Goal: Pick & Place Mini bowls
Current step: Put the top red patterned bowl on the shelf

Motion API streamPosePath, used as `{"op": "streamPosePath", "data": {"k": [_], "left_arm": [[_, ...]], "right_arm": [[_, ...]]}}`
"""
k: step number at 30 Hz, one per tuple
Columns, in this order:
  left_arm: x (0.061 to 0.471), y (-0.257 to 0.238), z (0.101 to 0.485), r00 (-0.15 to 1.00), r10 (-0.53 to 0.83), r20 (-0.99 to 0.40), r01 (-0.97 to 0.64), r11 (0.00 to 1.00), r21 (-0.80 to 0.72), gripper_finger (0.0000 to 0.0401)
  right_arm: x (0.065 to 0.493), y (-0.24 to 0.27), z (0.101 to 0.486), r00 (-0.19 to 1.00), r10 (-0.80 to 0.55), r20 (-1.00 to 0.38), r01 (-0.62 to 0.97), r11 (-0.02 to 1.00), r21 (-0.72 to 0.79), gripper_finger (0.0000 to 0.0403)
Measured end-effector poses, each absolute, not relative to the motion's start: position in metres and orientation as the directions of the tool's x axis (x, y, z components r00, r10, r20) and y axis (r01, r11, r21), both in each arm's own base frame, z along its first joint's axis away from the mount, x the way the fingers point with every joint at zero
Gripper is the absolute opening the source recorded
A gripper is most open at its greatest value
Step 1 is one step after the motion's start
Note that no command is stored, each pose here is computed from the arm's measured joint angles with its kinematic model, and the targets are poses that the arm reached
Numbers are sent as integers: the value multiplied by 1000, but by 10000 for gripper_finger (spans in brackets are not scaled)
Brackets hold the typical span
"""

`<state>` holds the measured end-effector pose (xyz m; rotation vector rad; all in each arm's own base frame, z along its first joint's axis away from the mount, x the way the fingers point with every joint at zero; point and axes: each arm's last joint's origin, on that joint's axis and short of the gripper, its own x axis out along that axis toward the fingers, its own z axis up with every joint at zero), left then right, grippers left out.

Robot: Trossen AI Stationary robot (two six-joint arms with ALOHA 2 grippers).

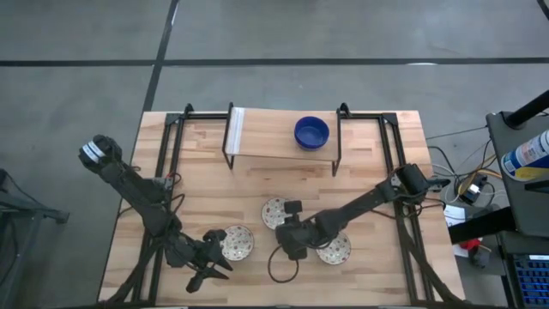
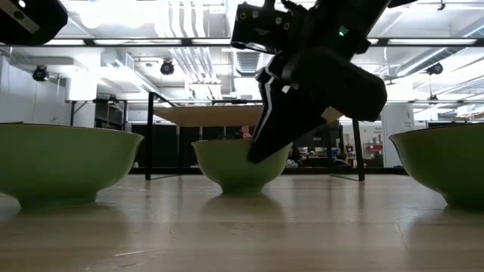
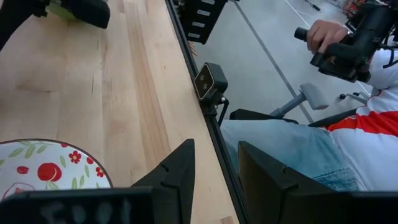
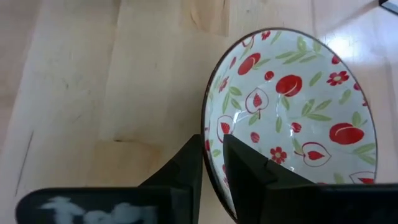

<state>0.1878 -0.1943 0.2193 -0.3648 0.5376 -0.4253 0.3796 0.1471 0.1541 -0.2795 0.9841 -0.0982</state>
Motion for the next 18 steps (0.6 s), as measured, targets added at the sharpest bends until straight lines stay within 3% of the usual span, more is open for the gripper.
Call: {"op": "streamPosePath", "data": {"k": [11, 18], "left_arm": [[188, -194, 219, 777, -477, -412, 291, 851, -437, 115], [188, -194, 219, 777, -477, -412, 291, 851, -436, 115]], "right_arm": [[382, 146, 153, 552, -211, -807, -39, 960, -277, 14], [382, 146, 154, 552, -211, -806, -41, 959, -280, 14]]}}
